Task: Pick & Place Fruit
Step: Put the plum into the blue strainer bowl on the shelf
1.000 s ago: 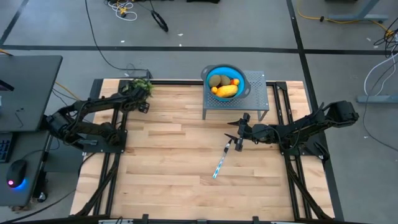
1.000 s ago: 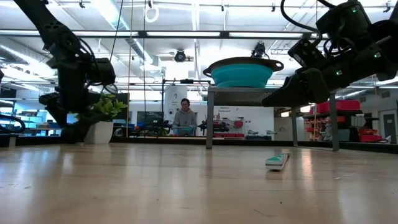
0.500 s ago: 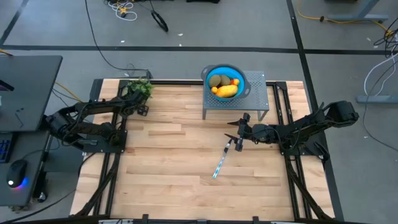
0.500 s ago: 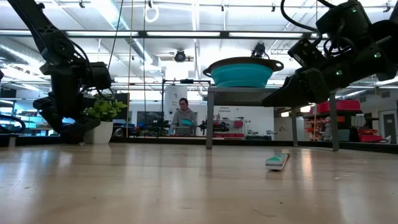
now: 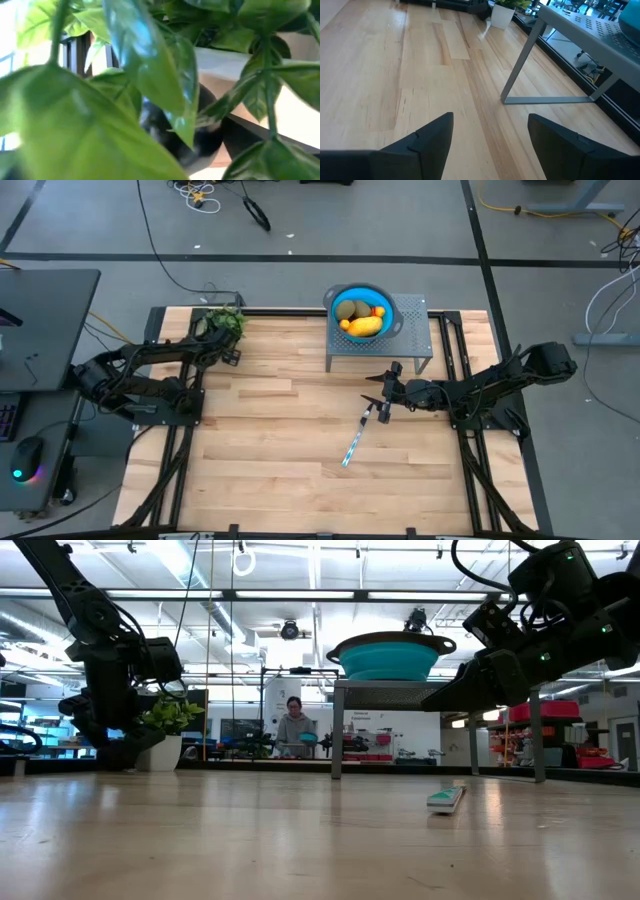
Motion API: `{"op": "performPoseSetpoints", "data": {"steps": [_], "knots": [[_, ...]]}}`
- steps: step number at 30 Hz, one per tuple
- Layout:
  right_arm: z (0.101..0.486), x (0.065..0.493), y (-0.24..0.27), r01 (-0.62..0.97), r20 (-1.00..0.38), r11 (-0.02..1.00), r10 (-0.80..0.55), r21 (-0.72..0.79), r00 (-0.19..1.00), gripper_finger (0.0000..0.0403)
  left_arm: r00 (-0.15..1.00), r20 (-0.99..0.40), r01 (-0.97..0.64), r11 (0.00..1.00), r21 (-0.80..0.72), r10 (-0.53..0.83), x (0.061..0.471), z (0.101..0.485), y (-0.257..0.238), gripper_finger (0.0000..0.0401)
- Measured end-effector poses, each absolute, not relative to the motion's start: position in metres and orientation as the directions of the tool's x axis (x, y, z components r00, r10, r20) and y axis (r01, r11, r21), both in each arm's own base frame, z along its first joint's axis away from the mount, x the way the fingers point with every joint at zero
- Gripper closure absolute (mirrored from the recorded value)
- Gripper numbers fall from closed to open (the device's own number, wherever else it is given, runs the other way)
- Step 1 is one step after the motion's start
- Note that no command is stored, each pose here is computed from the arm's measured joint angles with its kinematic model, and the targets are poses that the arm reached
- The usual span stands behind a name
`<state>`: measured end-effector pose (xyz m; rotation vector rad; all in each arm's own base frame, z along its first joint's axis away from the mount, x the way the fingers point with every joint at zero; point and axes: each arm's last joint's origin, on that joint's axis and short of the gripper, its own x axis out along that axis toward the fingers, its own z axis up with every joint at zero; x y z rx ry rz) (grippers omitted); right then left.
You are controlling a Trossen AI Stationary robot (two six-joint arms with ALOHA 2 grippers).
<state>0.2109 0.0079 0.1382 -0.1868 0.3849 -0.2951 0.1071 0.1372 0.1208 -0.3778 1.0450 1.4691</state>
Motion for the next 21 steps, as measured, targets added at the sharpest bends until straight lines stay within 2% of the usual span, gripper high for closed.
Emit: {"op": "performPoseSetpoints", "data": {"steps": [6,13,21], "knots": [[0.138,0.211,0.008,0.247,-0.34,0.94,-0.318,-0.234,0.885,0.0135,-0.19,-0.771,-0.925,0.151,0.348,0.608,0.108,0.12,0.137,0.0142],[0.138,0.211,0.008,0.247,-0.341,0.94,-0.318,-0.234,0.885,0.0135,-0.142,-0.797,-0.946,0.156,0.283,0.588,0.11,0.121,0.136,0.0137],[0.138,0.211,0.008,0.247,-0.34,0.94,-0.318,-0.234,0.885,0.0135,-0.027,-0.892,-0.956,0.249,0.155,0.451,0.126,0.128,0.122,0.0154]]}}
